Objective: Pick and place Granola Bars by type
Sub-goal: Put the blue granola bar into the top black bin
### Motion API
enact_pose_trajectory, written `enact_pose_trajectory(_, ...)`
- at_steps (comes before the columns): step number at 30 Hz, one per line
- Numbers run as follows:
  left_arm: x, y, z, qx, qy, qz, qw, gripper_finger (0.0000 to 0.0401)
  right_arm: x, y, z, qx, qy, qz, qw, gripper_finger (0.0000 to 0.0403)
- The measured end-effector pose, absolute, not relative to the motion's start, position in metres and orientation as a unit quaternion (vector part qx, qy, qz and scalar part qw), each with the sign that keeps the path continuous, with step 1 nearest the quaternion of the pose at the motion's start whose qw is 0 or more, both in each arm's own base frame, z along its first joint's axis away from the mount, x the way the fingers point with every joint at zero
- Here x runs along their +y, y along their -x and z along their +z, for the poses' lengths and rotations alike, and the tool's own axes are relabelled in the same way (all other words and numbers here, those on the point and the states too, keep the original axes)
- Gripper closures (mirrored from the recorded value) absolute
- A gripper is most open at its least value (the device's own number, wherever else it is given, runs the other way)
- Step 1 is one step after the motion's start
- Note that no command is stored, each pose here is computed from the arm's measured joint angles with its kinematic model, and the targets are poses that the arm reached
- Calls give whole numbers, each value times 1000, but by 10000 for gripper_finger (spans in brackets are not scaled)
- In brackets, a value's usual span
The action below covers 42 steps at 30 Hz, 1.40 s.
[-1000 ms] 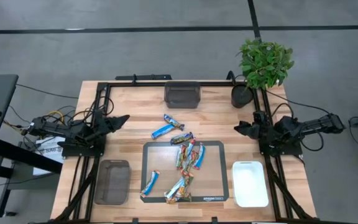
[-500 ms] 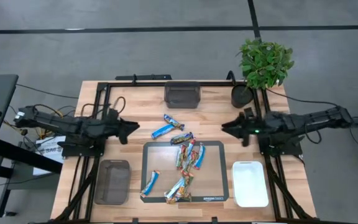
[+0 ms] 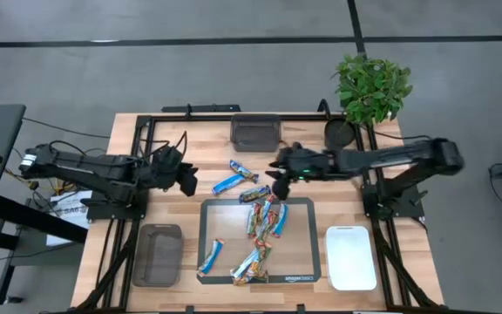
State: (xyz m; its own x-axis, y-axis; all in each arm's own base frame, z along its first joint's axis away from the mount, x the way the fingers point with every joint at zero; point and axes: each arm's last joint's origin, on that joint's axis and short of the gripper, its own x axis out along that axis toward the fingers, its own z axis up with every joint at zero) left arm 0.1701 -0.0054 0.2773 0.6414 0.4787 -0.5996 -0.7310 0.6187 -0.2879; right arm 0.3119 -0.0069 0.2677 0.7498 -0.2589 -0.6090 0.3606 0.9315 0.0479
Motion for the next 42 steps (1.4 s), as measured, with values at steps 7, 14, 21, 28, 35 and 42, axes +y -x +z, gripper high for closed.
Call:
enact_pose_trajectory(7, 3, -170, 277, 236, 268, 370, 858, 291, -20, -361, 248, 431, -37, -175, 885, 274)
enact_pose_trajectory(14, 6, -169, 276, 242, 268, 377, 853, 291, -29, -394, 217, 489, -22, -125, 863, 274)
enact_pose_trajectory(21, 5, -167, 274, 260, 269, 369, 851, 291, -41, -409, 187, 518, -29, -128, 845, 274)
enact_pose_trajectory(28, 4, -167, 273, 272, 268, 360, 851, 291, -48, -417, 166, 542, -40, -101, 833, 262)
enact_pose_trajectory(35, 4, -167, 273, 272, 268, 360, 851, 291, -49, -420, 160, 540, -33, -112, 833, 193)
enact_pose_trajectory(42, 4, -167, 273, 274, 265, 358, 853, 291, -58, -423, 149, 540, -38, -120, 832, 164)
